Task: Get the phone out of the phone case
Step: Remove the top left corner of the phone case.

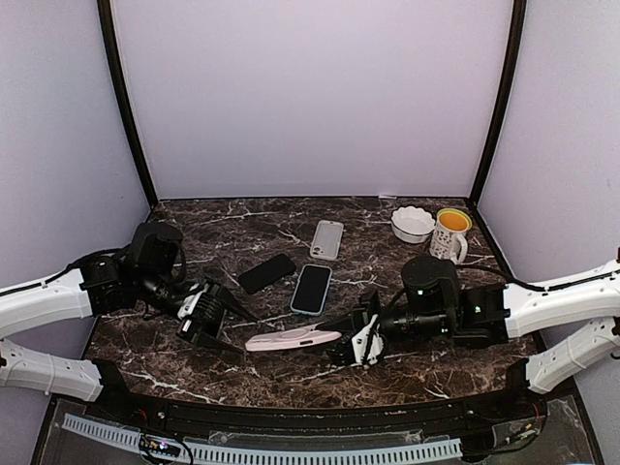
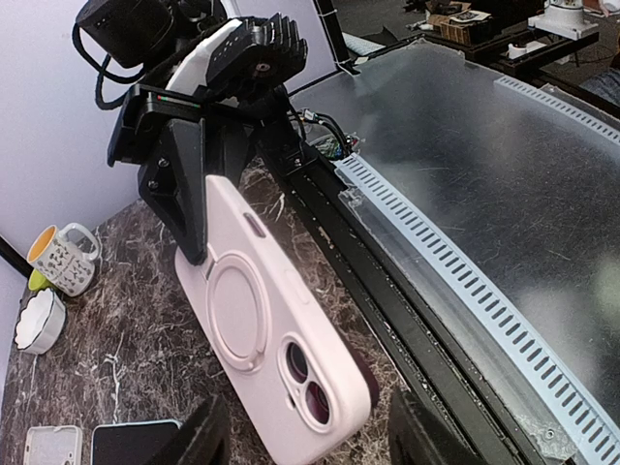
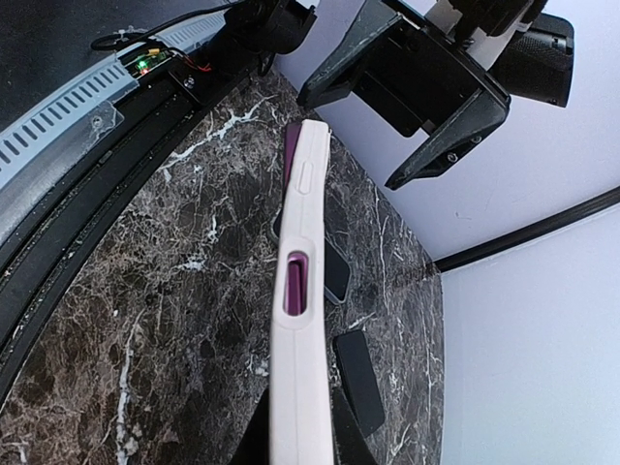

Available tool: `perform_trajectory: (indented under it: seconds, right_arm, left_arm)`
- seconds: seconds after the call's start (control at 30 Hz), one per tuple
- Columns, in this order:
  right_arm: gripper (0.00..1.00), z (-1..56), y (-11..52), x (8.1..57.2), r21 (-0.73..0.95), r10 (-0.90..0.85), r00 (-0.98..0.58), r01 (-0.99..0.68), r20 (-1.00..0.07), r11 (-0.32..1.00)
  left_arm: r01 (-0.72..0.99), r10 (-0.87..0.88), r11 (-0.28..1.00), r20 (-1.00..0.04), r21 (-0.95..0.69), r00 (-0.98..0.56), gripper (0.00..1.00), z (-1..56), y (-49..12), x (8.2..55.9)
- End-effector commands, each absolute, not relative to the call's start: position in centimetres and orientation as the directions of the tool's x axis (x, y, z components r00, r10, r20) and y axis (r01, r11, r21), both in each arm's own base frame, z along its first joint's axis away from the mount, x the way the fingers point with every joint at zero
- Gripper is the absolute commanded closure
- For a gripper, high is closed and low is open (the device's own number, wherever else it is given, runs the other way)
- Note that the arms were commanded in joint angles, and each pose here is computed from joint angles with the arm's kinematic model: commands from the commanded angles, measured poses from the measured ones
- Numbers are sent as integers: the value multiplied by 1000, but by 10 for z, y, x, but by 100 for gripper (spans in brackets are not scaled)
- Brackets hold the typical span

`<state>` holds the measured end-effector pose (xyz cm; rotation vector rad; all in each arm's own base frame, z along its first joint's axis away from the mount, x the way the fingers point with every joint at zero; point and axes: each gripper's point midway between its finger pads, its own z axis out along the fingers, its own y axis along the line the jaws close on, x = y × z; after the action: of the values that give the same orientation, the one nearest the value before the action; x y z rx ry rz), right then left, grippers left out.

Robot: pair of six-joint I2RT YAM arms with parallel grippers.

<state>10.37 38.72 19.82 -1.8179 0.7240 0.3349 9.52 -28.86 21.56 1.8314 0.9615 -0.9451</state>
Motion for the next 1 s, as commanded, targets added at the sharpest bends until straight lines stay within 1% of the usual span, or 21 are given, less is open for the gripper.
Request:
perform_trajectory:
  seconds: [0.0, 0.1, 0.33, 0.6, 0.97]
  right_arm:
    - [100, 256, 403, 105, -806, -192, 805, -584, -561, -93]
    - [100, 260, 404, 103, -808, -175, 808, -582, -562, -94]
    - [100, 263, 408, 101, -809, -152, 812, -580, -564, -99]
    - [100, 262, 410, 84, -831, -101, 845, -535, -525, -152]
    - [100, 240, 414, 45, -866, -47, 908, -413, -417, -283]
  left_arm:
    - [872, 227, -379, -883, 310, 412, 45, 210, -288, 91]
    - [870, 220, -391, -887, 301, 406, 47, 209, -290, 90]
    - [867, 213, -400, -890, 298, 404, 49, 208, -290, 88]
    - [867, 216, -409, -892, 286, 396, 65, 206, -291, 87]
    - [871, 244, -410, -888, 270, 390, 77, 199, -290, 89]
